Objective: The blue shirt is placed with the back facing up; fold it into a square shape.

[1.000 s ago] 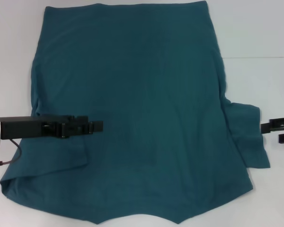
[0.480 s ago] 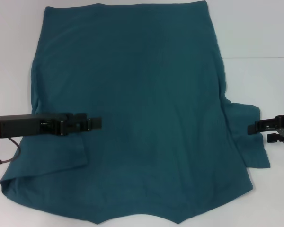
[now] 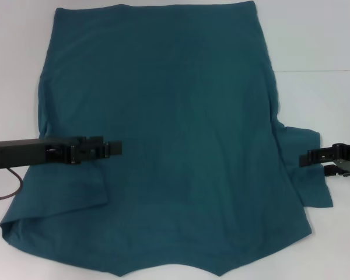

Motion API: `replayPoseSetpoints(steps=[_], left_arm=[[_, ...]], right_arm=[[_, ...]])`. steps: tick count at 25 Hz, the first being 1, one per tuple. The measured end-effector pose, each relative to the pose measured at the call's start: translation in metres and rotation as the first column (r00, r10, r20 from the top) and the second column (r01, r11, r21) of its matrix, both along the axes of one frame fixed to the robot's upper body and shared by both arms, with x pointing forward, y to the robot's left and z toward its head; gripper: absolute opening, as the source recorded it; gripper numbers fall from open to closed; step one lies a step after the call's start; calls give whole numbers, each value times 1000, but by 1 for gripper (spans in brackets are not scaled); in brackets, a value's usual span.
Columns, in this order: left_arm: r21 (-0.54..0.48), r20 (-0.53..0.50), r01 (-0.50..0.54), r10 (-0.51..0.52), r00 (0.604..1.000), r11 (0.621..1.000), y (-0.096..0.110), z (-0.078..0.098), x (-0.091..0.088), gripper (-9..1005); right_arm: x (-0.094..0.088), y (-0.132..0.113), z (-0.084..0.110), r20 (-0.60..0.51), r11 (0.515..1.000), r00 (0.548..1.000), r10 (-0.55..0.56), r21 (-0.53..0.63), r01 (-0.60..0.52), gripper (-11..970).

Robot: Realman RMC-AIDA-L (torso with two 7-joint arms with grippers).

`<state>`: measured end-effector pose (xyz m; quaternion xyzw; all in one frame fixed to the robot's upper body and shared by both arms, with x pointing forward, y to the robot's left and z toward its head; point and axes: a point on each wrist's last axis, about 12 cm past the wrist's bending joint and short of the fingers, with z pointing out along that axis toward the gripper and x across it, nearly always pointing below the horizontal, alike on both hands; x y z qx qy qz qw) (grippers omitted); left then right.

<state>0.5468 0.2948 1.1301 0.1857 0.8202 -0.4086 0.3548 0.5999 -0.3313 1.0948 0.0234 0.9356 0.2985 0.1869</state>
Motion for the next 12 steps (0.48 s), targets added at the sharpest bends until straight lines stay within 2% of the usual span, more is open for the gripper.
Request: replayPoseSetpoints(steps=[12], left_arm=[[-3, 7, -10, 10, 1000, 1000, 2, 0, 0, 690]], right_arm=[[2, 9, -2, 5, 1000, 1000, 8, 3, -8, 763]])
